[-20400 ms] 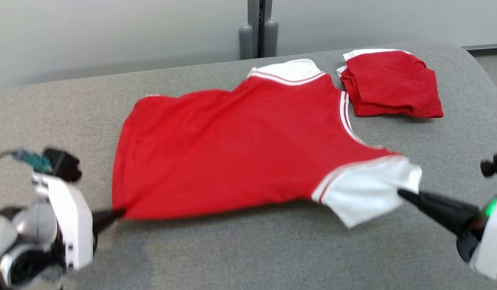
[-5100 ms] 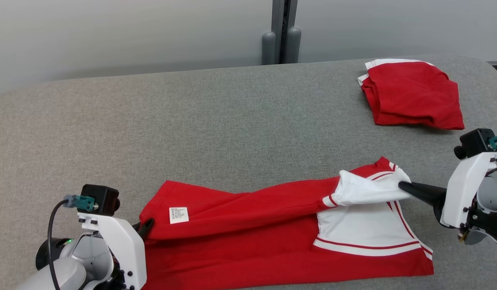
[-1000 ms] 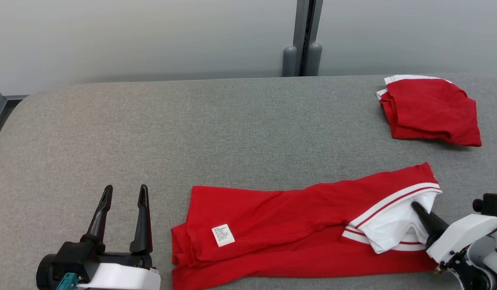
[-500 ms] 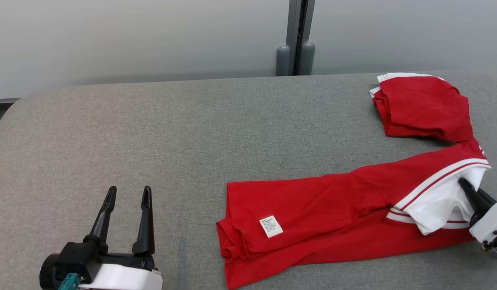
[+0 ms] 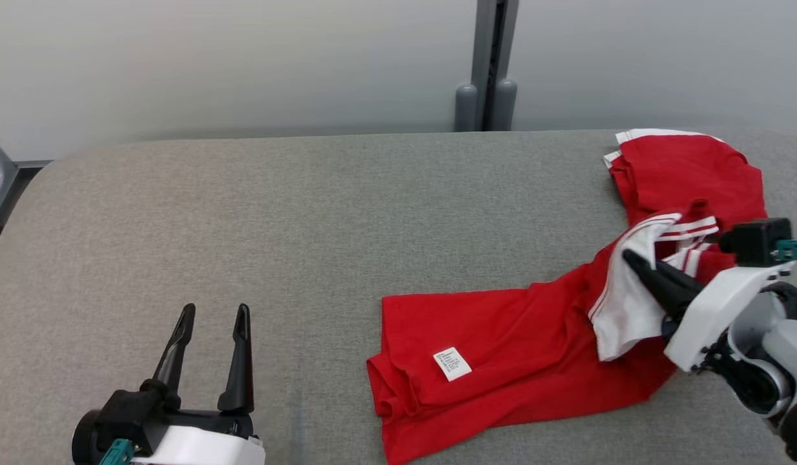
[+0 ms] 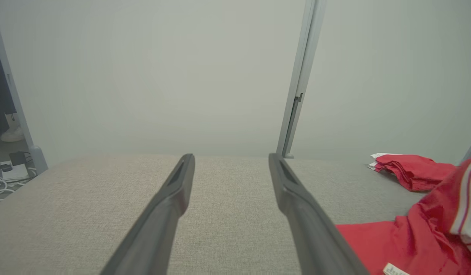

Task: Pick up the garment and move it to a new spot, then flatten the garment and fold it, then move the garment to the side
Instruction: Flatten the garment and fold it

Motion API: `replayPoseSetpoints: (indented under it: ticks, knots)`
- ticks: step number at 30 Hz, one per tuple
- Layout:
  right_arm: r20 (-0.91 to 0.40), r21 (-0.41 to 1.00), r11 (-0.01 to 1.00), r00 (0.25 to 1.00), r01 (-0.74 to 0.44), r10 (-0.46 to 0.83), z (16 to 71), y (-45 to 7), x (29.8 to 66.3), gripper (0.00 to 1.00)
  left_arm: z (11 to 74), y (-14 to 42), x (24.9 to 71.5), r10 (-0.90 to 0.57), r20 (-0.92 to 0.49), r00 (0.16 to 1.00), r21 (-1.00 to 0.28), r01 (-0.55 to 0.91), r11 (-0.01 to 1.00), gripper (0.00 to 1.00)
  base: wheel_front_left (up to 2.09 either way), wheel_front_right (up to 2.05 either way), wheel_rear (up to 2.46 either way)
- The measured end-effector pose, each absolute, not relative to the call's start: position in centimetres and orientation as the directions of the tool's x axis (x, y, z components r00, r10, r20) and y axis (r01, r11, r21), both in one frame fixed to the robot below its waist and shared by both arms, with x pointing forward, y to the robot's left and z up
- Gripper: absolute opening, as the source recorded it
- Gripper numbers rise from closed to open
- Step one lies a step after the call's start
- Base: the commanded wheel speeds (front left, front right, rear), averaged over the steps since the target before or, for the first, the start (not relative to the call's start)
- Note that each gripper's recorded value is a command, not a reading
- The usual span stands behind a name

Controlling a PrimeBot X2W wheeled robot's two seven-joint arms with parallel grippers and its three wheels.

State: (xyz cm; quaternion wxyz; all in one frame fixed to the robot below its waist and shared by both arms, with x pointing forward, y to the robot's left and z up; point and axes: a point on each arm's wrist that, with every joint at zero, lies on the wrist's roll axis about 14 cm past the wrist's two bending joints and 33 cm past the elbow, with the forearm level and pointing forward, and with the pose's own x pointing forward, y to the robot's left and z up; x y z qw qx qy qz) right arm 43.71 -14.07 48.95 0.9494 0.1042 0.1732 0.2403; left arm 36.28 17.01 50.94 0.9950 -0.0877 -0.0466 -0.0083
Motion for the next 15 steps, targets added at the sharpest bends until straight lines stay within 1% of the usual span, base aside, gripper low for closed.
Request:
replayPoseSetpoints:
  ticks: [3,5,6,7,11,15]
  knots:
    - [-0.266,0.284,0.809,0.769,-0.514,0.582,49.6,-10.4,43.1,0.00,51.1,17.7,35.8,0.015,0.097,0.995,-0.179,0.003,0.984,1.00,0.00,0.00,0.00]
    - [-0.257,0.294,0.775,0.735,-0.559,0.627,50.0,-8.3,42.6,0.00,51.1,18.1,35.5,0.031,0.098,0.995,-0.181,-0.013,0.983,1.00,0.00,0.00,0.00]
    - [-0.257,0.294,0.775,0.735,-0.559,0.627,50.0,-8.3,42.6,0.00,51.1,18.1,35.5,0.031,0.098,0.995,-0.181,-0.013,0.983,1.00,0.00,0.00,0.00]
    - [-0.257,0.313,0.741,0.698,-0.594,0.669,49.9,-6.2,42.0,0.00,51.1,18.6,35.1,0.051,0.096,0.994,-0.181,-0.032,0.983,1.00,0.00,0.00,0.00]
    - [-0.299,0.347,0.688,0.620,-0.638,0.726,48.6,-2.8,40.4,0.00,50.8,19.5,34.2,0.081,0.085,0.993,-0.182,-0.064,0.981,1.00,0.00,0.00,0.00]
    - [-0.321,0.411,0.643,0.558,-0.645,0.765,47.2,0.8,39.0,0.00,50.6,20.5,33.4,0.116,0.079,0.990,-0.183,-0.100,0.978,1.00,0.00,0.00,0.00]
